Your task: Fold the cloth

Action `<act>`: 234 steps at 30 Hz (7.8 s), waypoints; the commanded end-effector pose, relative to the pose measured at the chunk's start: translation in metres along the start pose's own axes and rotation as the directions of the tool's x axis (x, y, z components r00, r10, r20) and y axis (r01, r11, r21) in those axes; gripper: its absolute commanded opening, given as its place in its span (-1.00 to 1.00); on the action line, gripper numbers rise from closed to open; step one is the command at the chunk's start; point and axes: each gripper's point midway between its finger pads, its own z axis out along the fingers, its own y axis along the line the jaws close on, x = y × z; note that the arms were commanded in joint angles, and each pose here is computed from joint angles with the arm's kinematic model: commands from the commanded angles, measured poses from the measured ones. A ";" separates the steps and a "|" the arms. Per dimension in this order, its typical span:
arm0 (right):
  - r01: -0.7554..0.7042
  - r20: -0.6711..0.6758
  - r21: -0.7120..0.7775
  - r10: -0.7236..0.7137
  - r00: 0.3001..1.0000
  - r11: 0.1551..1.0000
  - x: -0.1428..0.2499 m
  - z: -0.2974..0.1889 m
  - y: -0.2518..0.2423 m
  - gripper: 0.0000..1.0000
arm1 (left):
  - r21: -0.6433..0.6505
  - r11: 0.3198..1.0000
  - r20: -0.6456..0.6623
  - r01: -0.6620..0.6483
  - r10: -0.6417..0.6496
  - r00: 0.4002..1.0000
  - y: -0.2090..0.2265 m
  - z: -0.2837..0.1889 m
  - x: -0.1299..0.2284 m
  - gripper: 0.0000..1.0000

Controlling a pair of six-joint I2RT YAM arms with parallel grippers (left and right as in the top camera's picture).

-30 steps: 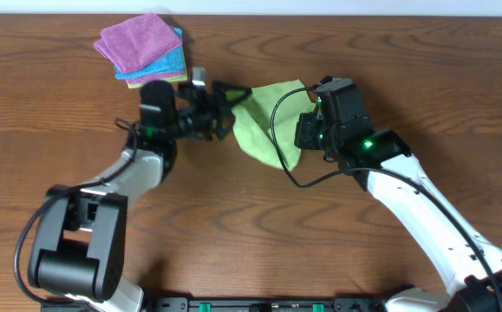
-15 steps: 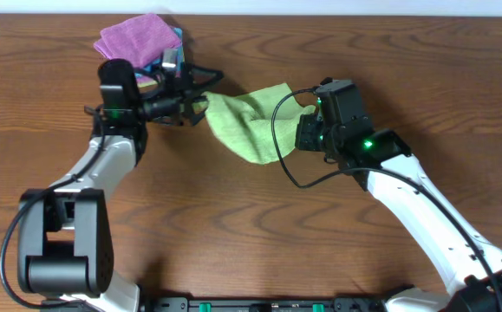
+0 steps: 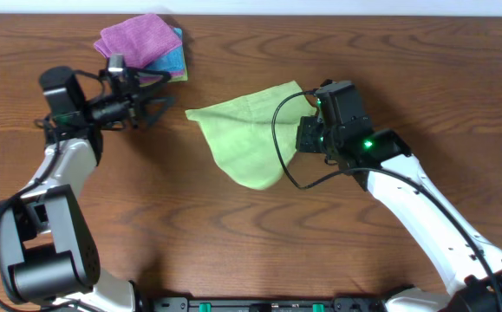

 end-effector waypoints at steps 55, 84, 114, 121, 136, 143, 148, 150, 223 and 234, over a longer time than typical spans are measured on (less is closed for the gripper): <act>0.060 0.005 0.015 -0.060 0.998 0.998 0.002 0.000 0.004 -0.98 | -0.853 0.430 -0.060 -0.296 0.484 0.873 0.166 0.034 0.001 0.65; 0.059 0.003 0.015 -0.059 0.998 0.998 0.002 0.000 0.004 -0.98 | -0.821 0.464 -0.068 -0.333 0.499 0.864 0.180 0.064 0.003 0.63; 0.068 -0.020 0.031 -0.068 0.998 0.997 0.007 0.000 0.000 -0.97 | -0.780 0.513 -0.077 -0.360 0.492 0.867 0.190 0.078 0.002 -0.88; 0.157 0.060 0.079 -0.162 0.985 0.984 -0.012 -0.001 -0.005 -0.97 | -0.727 0.550 -0.047 -0.412 0.559 0.828 0.133 0.081 -0.008 -0.88; 0.171 0.261 0.026 -0.171 0.950 0.985 -0.061 0.032 0.020 -0.97 | -0.787 0.483 -0.058 -0.384 0.561 0.826 0.043 0.007 0.037 -0.88; 0.163 0.292 0.026 -0.164 0.942 0.986 -0.069 0.043 0.022 0.55 | -0.835 0.433 -0.071 -0.339 0.526 0.848 0.034 -0.025 0.065 -0.88; 0.118 0.286 0.010 -0.116 0.951 0.993 -0.067 0.022 0.022 0.94 | -0.846 0.415 -0.050 -0.334 0.563 0.825 0.020 -0.036 0.067 -0.88; 0.068 0.216 -0.013 -0.064 0.974 0.998 -0.050 0.014 0.019 0.97 | -0.846 0.416 -0.049 -0.335 0.564 0.824 0.019 -0.036 0.068 -0.88; -0.044 -0.203 -0.485 -0.063 0.977 0.873 0.142 0.125 0.101 0.86 | -0.885 0.370 -0.087 -0.283 0.466 0.881 0.070 -0.028 0.055 -0.88; -0.165 -0.355 -0.633 -0.095 0.930 0.756 0.162 0.093 0.134 0.88 | -0.885 0.370 -0.086 -0.282 0.466 0.880 0.070 -0.028 0.054 -0.88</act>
